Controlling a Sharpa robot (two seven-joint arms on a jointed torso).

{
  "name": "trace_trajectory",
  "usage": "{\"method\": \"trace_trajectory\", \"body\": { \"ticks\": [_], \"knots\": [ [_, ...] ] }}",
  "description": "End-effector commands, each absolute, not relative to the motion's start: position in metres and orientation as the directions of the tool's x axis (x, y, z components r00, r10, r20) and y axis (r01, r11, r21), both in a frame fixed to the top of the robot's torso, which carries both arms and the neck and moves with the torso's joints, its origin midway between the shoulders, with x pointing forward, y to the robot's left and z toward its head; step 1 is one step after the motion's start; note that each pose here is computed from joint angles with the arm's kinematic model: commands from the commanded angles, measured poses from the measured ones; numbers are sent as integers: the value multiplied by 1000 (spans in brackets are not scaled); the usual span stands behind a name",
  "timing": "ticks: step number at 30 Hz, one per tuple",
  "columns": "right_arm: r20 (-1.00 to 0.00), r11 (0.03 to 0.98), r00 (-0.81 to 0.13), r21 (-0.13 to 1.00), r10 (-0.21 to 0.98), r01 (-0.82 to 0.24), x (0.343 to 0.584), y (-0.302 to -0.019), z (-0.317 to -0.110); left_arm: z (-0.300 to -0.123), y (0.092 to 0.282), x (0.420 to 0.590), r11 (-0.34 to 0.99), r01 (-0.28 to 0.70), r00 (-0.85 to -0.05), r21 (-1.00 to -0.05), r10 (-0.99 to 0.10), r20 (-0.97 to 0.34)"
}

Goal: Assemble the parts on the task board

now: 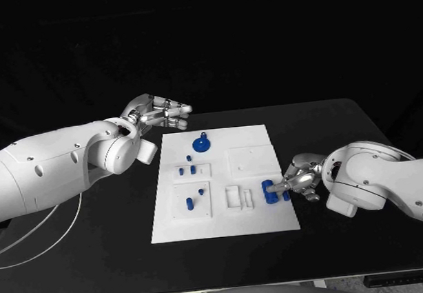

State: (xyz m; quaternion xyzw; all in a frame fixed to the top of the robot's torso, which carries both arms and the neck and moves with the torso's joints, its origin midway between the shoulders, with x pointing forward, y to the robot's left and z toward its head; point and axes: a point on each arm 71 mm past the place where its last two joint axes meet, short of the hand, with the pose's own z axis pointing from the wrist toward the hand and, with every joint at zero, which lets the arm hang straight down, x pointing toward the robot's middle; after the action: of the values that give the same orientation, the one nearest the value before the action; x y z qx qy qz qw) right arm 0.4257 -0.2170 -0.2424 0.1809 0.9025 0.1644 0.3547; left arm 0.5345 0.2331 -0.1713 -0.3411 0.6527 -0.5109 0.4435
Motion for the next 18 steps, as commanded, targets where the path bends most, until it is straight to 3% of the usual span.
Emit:
{"method": "trace_trajectory", "body": {
  "ticks": [1,18],
  "knots": [
    [-610,885,-656,411,444,217,428,-215,-243,-170,230,533,228,17,-390,-973,-895,-217],
    [-601,884,-660,402,451,238,432,-200,-268,-171,229,531,225,9,-409,-974,-888,-209]
  ]
}}
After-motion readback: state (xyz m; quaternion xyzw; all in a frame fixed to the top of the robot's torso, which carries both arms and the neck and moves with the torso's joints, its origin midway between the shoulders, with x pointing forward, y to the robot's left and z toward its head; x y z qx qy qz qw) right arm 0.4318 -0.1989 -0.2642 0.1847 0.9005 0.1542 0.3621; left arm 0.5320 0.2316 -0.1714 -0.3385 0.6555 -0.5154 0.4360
